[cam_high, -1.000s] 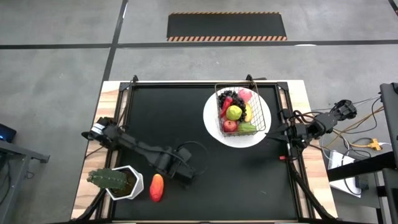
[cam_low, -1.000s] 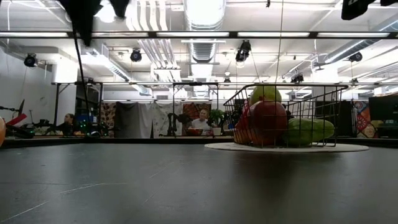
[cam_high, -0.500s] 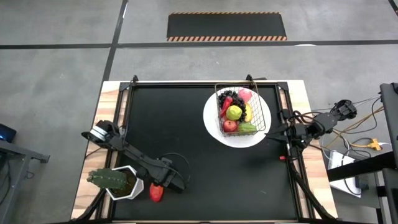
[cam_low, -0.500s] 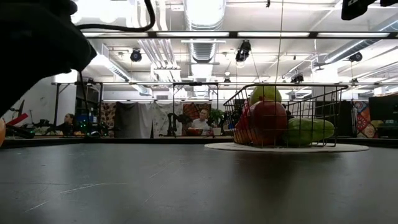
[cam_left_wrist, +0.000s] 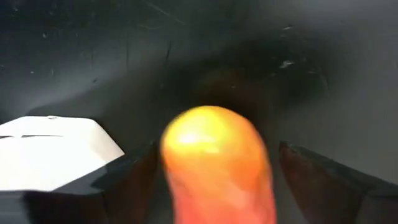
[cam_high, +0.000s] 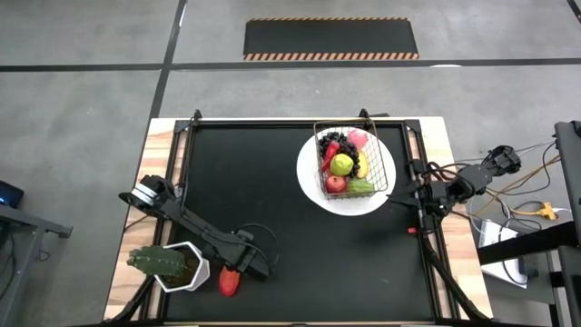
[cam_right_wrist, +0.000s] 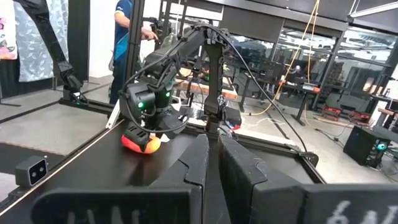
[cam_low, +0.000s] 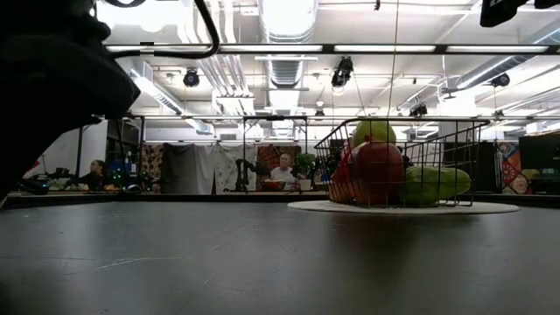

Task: Build produce basket
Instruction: Put the orange mango into the wire basket

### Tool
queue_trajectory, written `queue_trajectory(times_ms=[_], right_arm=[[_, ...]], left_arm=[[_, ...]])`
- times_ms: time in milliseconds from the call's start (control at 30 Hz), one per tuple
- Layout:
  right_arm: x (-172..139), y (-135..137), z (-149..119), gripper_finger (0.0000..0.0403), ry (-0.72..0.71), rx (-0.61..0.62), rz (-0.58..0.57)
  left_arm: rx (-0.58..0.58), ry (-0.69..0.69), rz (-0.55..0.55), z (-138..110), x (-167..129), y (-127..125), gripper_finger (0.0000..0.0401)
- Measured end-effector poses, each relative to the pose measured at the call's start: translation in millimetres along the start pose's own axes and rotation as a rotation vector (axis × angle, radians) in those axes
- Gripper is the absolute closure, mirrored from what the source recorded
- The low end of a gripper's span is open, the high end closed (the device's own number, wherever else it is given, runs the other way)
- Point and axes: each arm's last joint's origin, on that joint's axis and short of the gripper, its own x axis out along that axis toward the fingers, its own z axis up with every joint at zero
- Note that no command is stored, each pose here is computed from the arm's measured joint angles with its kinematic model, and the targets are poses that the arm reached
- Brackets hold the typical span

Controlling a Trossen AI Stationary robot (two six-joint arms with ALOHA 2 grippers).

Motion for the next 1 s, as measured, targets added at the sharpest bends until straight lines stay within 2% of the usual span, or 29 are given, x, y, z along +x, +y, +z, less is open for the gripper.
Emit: queue_trajectory(times_ms=[300, 433, 667, 867, 1000], right_arm=[[0.0, 0.0, -0.1, 0.0376, 0.001, 0.000, 0.000], [0.0, 0.0, -0.2, 0.0376, 0.002, -0.001, 0.000], [1.6, 1.9, -5.6, 0.0376, 0.015, 0.002, 0.003], [6.6, 7.1, -19.2, 0.0376, 0.005, 0.043, 0.001], [12.5, 12.3, -31.5, 0.0370, -0.059, 0.095, -0.012]], left_arm=[[0.037, -0.026, -0.040, 1.2, -0.7, -3.5, 0.0202], [0.136, -0.134, -0.110, 4.5, -16.5, -12.7, 0.0218], [0.495, -0.470, -0.267, 17.0, -70.6, -37.8, 0.0210], [0.795, -0.797, -0.237, 39.8, -110.9, -50.6, 0.0204], [1.005, -0.995, -0.293, 56.2, -127.4, -64.7, 0.0203]])
